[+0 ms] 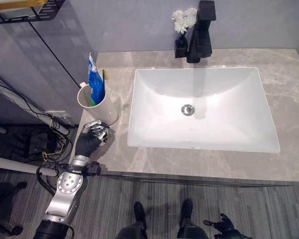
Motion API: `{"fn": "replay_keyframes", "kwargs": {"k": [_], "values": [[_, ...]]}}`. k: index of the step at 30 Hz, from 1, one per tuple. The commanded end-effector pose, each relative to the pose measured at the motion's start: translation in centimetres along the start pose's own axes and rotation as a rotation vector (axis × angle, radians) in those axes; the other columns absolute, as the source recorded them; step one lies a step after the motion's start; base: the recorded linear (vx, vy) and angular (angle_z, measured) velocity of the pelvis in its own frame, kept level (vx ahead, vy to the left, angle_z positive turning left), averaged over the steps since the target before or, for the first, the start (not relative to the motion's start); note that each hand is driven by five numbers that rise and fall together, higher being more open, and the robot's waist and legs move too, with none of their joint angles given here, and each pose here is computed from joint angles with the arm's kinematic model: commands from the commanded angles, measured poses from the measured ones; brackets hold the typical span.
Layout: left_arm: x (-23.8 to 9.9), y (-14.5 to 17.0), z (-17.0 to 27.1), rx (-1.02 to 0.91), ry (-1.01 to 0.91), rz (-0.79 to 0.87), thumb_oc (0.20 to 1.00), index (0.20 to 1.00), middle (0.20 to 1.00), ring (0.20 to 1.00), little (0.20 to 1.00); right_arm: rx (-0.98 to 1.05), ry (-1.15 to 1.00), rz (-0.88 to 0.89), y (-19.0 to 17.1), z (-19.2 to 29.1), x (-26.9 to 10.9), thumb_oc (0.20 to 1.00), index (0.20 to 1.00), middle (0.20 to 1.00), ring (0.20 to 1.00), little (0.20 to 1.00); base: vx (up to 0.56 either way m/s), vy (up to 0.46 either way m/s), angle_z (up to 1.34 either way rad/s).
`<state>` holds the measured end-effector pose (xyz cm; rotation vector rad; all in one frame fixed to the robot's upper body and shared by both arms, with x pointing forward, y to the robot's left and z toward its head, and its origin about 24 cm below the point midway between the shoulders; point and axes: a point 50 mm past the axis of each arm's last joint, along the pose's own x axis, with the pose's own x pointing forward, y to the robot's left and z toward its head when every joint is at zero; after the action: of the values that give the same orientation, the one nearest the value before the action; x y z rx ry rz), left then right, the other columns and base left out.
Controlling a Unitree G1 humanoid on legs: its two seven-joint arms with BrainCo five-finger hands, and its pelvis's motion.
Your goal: Put brush and paste in cup on sink, flatten towel.
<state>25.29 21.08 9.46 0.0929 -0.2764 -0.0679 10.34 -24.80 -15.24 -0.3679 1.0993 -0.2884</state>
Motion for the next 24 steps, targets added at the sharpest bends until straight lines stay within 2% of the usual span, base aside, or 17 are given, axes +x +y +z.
{"fn": "replay_keyframes", "kwargs": {"k": [1, 14, 24], "values": [[0.4, 0.4, -0.4, -0.004, 0.016, 0.050, 0.200, 0.200, 0.200, 0.200, 0.200, 0.027, -0.002, -0.017, 0.0, 0.6, 0.1, 1.000, 1.000, 1.000, 1.000, 1.000, 0.00, 0.000, 0.00], [3.0, 2.1, 1.6, 0.026, -0.084, 0.187, 0.200, 0.200, 0.200, 0.200, 0.200, -0.012, -0.006, 0.024, 0.9, 0.4, -0.1, 1.000, 1.000, 1.000, 1.000, 1.000, 0.01, -0.003, -0.03], [4.7, 3.3, 1.9, 0.079, -0.090, 0.258, 0.200, 0.200, 0.200, 0.200, 0.200, -0.030, -0.008, 0.033, 0.7, 0.3, 0.0, 1.000, 1.000, 1.000, 1.000, 1.000, 0.00, 0.000, -0.01]]}}
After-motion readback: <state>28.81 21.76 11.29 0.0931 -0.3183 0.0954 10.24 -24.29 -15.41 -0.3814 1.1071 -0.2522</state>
